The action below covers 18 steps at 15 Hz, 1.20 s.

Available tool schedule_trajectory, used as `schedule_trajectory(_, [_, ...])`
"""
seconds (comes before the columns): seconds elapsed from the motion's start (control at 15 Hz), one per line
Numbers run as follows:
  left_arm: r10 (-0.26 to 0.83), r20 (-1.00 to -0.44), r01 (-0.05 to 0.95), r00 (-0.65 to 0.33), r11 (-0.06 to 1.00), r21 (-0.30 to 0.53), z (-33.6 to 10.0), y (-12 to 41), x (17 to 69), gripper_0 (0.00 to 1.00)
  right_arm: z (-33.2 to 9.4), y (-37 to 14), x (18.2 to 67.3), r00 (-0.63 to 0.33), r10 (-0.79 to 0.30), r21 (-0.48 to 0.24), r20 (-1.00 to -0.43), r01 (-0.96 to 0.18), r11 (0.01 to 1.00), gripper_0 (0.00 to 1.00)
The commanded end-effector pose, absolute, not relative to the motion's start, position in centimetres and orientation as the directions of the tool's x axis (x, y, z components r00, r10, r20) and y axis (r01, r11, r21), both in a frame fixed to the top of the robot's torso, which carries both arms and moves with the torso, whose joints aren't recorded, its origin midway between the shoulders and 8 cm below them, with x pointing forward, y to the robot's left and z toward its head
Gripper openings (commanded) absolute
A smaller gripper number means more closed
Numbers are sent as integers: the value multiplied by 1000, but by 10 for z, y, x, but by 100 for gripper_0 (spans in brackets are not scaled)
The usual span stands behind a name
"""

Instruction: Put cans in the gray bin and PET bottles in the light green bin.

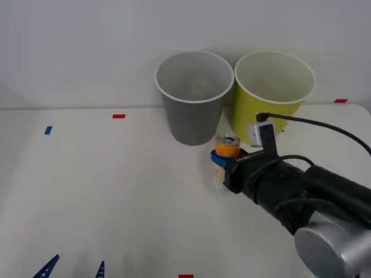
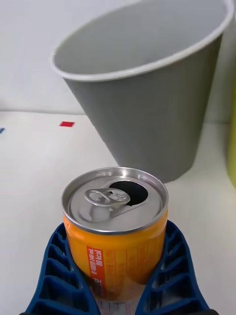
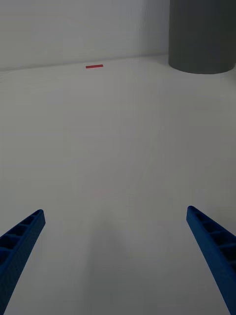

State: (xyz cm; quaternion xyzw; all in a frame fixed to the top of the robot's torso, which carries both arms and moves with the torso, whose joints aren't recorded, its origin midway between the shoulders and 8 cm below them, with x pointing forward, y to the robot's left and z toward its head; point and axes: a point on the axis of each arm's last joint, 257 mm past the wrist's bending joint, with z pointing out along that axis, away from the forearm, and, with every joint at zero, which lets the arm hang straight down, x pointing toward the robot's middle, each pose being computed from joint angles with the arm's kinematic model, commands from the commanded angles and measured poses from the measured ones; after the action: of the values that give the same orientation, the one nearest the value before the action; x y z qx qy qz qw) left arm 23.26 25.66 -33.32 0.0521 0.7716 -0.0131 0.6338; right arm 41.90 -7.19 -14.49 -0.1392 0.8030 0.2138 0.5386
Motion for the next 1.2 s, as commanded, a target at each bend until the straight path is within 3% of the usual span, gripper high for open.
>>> schedule_trajectory(0.07, [64,-979,97,-191,994,46,-333,257,233,100,-91,-65,428,-320,-23,164,-947,-544,823,6])
schedule_trajectory(0.27, [64,-979,97,-191,994,46,-333,257,233,100,-60,-64,439,-207,-112,30,-972,-581,813,6])
schedule_trajectory(0.53, [64,-979,97,-191,994,46,-333,257,233,100,-17,-62,449,-121,-109,-17,-987,-589,808,5])
schedule_trajectory(0.6, [64,-979,97,-191,994,46,-333,257,233,100,-7,-61,451,-105,-101,-19,-989,-591,807,5])
schedule_trajectory(0.73, [64,-979,97,-191,994,46,-333,257,233,100,18,-47,456,-104,-22,45,-994,-601,798,4])
schedule_trajectory(1.0, [64,-979,97,-191,994,46,-333,257,233,100,39,-34,506,-97,-37,27,-995,-588,809,4])
schedule_trajectory(1.2, [64,-979,97,-191,994,46,-333,257,233,100,41,-35,544,-91,10,60,-996,-567,822,3])
